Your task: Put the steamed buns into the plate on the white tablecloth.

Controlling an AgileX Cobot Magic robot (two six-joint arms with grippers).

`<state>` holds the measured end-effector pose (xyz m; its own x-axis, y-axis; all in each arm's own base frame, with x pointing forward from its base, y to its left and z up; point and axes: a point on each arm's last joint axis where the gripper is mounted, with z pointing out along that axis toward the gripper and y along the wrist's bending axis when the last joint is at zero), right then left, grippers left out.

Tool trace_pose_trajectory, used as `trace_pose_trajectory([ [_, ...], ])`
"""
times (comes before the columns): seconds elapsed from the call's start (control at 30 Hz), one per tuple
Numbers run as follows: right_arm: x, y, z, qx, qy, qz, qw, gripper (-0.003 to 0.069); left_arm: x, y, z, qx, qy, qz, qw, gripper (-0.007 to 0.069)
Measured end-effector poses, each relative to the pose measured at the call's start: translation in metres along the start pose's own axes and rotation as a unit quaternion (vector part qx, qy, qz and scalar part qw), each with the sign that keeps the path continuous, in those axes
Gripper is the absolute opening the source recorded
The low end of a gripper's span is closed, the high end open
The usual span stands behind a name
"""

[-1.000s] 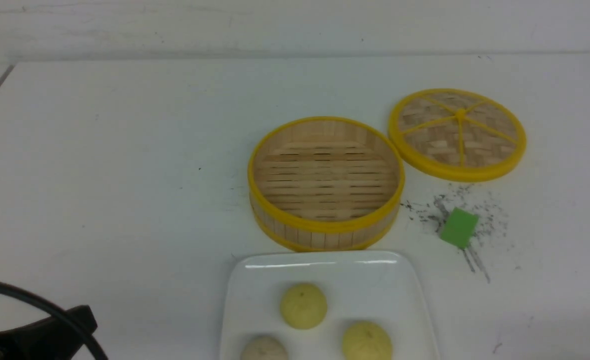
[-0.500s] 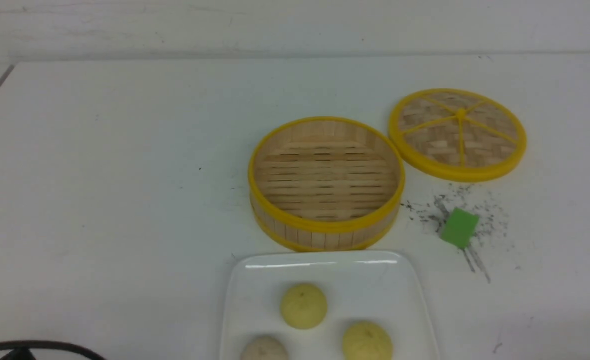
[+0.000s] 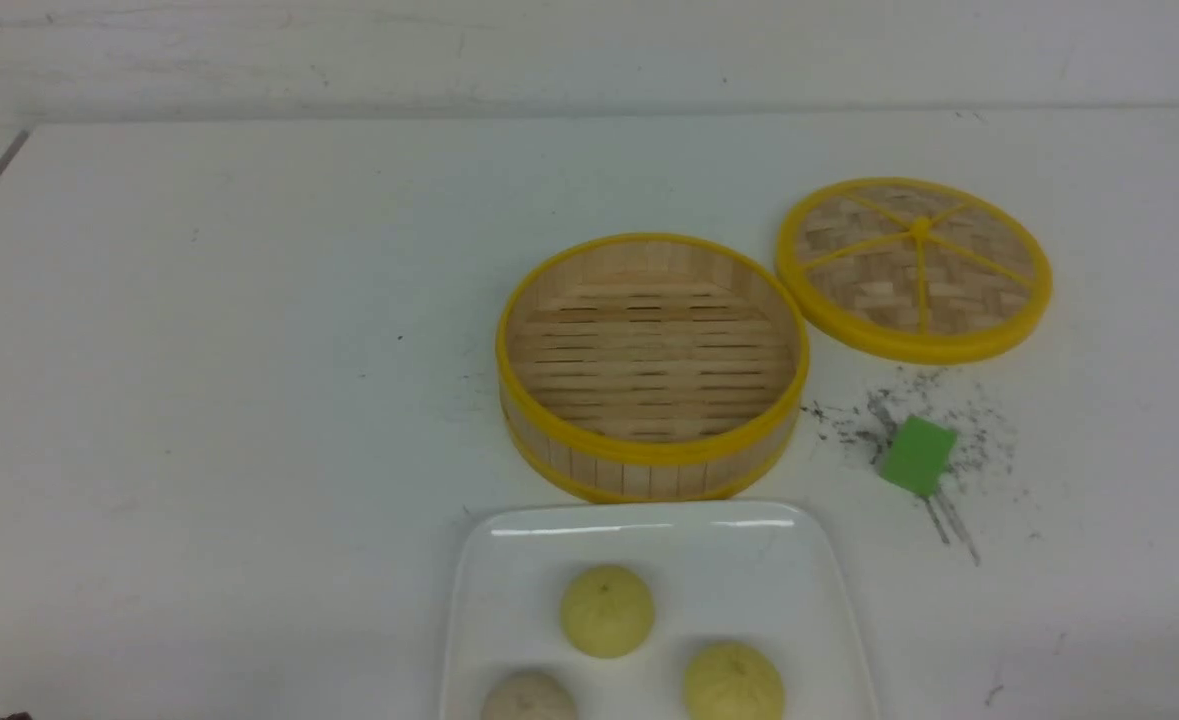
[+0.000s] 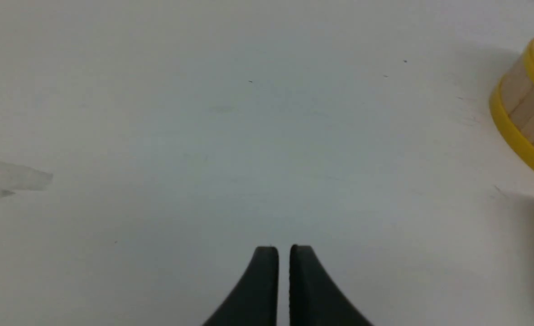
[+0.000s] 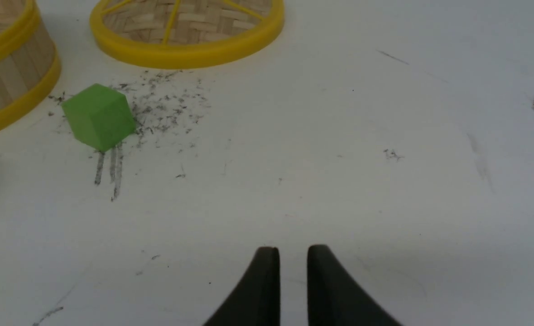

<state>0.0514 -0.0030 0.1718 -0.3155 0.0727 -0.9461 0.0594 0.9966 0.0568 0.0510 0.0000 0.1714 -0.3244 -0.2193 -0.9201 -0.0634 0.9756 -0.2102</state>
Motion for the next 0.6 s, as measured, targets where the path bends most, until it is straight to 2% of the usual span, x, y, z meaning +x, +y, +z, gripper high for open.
trace_pose_trajectory([
  [0.6, 0.0, 0.0, 0.0, 0.0, 0.0, 0.0, 1.0, 0.0139, 0.0002, -0.0011, 0.0, 0.011, 0.002, 0.005, 1.0, 0.0084],
])
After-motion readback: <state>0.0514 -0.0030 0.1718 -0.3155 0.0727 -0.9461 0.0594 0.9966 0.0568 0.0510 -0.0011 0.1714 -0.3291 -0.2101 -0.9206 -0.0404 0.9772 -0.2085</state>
